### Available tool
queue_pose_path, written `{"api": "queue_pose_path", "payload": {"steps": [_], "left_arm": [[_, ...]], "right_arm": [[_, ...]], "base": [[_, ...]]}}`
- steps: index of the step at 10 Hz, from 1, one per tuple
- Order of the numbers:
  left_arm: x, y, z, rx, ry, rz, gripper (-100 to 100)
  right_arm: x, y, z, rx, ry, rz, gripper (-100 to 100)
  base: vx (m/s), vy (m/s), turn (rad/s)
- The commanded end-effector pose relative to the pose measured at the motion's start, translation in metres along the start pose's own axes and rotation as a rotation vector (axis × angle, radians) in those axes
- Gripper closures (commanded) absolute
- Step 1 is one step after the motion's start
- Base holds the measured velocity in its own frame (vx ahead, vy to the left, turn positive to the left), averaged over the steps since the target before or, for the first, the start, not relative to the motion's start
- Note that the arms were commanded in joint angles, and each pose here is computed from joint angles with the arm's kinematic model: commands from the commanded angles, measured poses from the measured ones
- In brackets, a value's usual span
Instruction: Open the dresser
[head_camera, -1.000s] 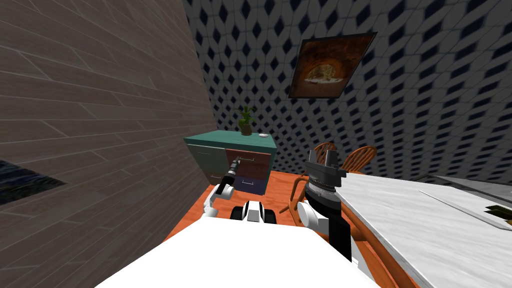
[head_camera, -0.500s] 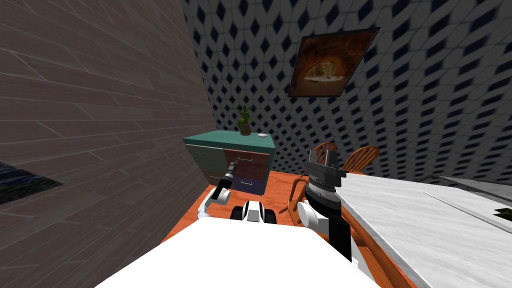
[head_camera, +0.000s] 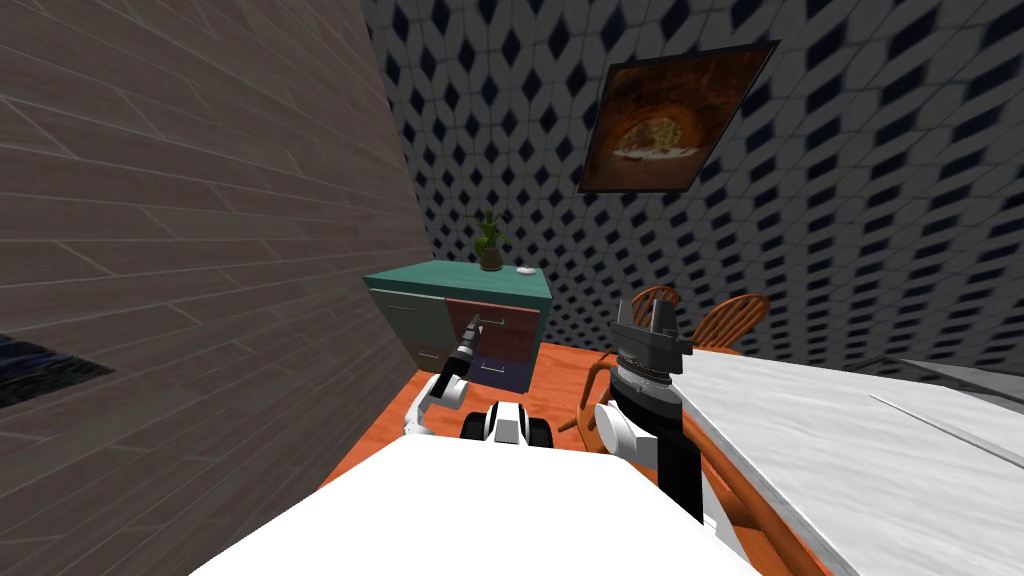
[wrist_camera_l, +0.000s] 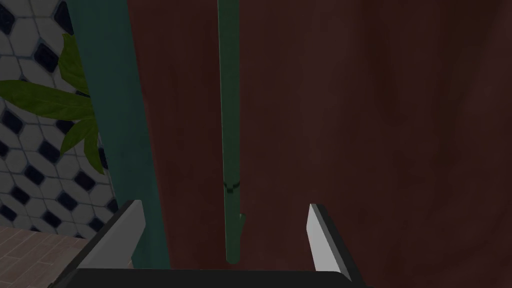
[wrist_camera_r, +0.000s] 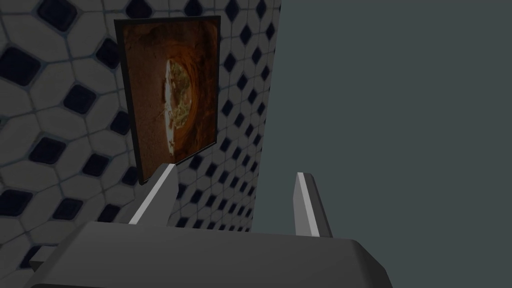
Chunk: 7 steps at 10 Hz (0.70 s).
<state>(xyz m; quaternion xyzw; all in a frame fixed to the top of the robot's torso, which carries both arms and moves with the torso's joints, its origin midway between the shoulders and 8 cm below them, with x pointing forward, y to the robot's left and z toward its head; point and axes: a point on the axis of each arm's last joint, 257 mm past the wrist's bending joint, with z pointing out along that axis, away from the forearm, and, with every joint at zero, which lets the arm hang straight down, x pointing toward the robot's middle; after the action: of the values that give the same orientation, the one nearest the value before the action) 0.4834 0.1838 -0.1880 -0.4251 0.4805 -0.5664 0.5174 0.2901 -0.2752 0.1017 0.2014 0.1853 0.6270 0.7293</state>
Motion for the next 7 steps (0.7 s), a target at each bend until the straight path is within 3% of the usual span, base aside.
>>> {"api": "queue_pose_path", "payload": {"steps": [1, 2, 6, 7], "left_arm": [[0.0001, -0.0052, 0.0013, 0.003, 0.000, 0.001, -100], [0.0001, -0.0054, 0.0016, 0.001, -0.001, 0.001, 100], [0.0030, -0.0125, -0.0047, 0.004, 0.008, 0.000, 100], [0.0023, -0.0052, -0.0054, -0.012, 0.006, -0.001, 100]], "right_arm": [[0.0000, 0.0000, 0.0000, 0.000, 0.000, 0.000, 0], [0.0000, 0.0000, 0.0000, 0.000, 0.000, 0.000, 0], [0.0000, -0.0001, 0.0001, 0.000, 0.000, 0.000, 0], [0.0000, 0.0000, 0.0001, 0.000, 0.000, 0.000, 0]], "base": [[0.041, -0.003, -0.002], [0.006, -0.001, 0.001], [-0.182, 0.013, 0.019], [-0.089, 0.004, 0.003]]}}
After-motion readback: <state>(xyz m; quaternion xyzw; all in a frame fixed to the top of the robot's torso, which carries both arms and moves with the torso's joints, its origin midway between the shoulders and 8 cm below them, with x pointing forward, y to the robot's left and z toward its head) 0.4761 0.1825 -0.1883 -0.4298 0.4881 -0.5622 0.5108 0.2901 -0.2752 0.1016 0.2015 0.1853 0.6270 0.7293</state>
